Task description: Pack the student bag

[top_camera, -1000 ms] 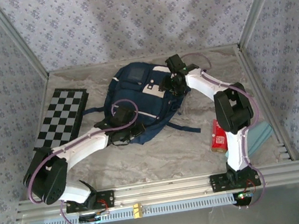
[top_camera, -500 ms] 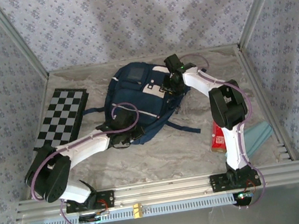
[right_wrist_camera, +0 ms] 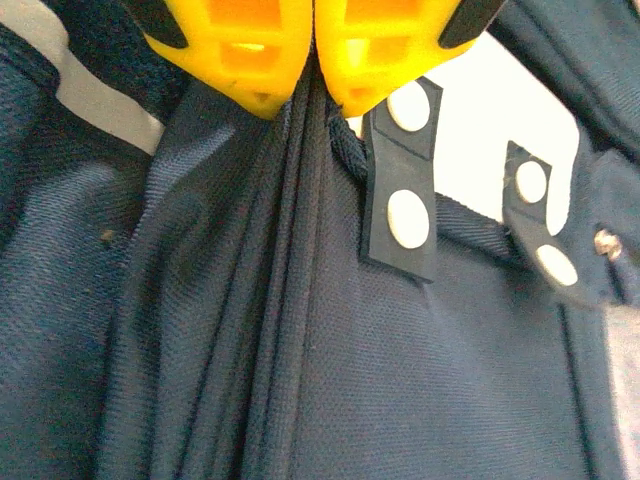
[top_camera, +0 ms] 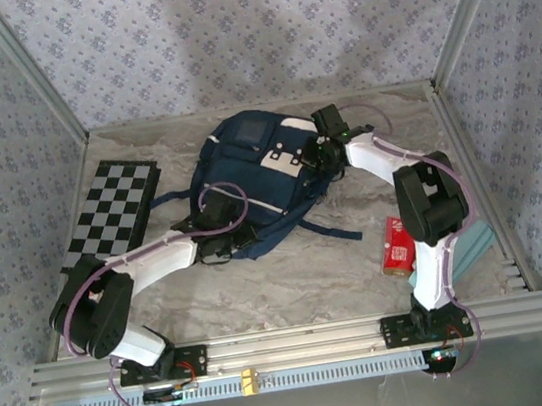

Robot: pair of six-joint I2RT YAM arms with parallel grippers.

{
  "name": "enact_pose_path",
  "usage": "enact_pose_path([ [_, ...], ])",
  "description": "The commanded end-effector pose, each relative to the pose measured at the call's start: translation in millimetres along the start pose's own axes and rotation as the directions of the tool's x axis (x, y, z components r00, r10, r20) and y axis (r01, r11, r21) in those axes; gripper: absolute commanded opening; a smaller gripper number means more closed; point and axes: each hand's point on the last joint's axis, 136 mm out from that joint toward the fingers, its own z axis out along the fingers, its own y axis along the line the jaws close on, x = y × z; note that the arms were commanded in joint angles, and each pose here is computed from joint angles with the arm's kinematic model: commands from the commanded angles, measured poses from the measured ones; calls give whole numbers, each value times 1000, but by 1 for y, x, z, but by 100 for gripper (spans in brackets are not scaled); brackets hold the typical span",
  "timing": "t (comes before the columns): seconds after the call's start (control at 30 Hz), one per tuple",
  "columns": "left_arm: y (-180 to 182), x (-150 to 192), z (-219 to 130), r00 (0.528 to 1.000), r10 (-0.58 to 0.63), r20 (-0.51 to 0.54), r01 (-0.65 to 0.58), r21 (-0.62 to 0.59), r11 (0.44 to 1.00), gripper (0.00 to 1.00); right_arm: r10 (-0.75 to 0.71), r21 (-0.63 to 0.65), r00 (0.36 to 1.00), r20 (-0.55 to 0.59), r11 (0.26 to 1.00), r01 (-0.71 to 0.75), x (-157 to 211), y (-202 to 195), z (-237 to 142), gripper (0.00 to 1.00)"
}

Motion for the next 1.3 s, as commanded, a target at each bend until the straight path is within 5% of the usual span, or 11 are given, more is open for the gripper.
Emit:
enact_pose_path([
  [0.0,37,-25,9,999,17,47,-11,-132,991,29,61,-100,996,70,994,-54,-14,15,-42,0],
  [0.23,27,-80,1,990,59,127,-49,-77,996,29,189,-330,978,89,932,-150,-1,32,-77,0],
  [0.47,43,-71,-17,985,89,147,-76,-90,993,30,297,-438,942,157,876,-203,-14,41,-122,0],
  [0.67,29,-73,-61,982,22,186,-13,-52,999,35,349,-413,921,172,874,-254,0,36,-128,0],
  [0.87,-42,-43,-86,978,77,193,-93,75,993,41,339,-415,927,157,875,-250,12,36,-124,0],
  [1.03,-88,-12,-73,981,124,147,-141,114,983,41,272,-200,956,108,948,-247,32,-6,-103,0],
  [1.2,-116,1,-47,984,144,103,-156,123,980,40,202,-78,978,45,977,-198,56,-32,-82,31],
  [1.27,-123,3,-36,982,159,101,-169,110,979,40,186,-72,982,19,980,-184,61,-31,-74,36],
])
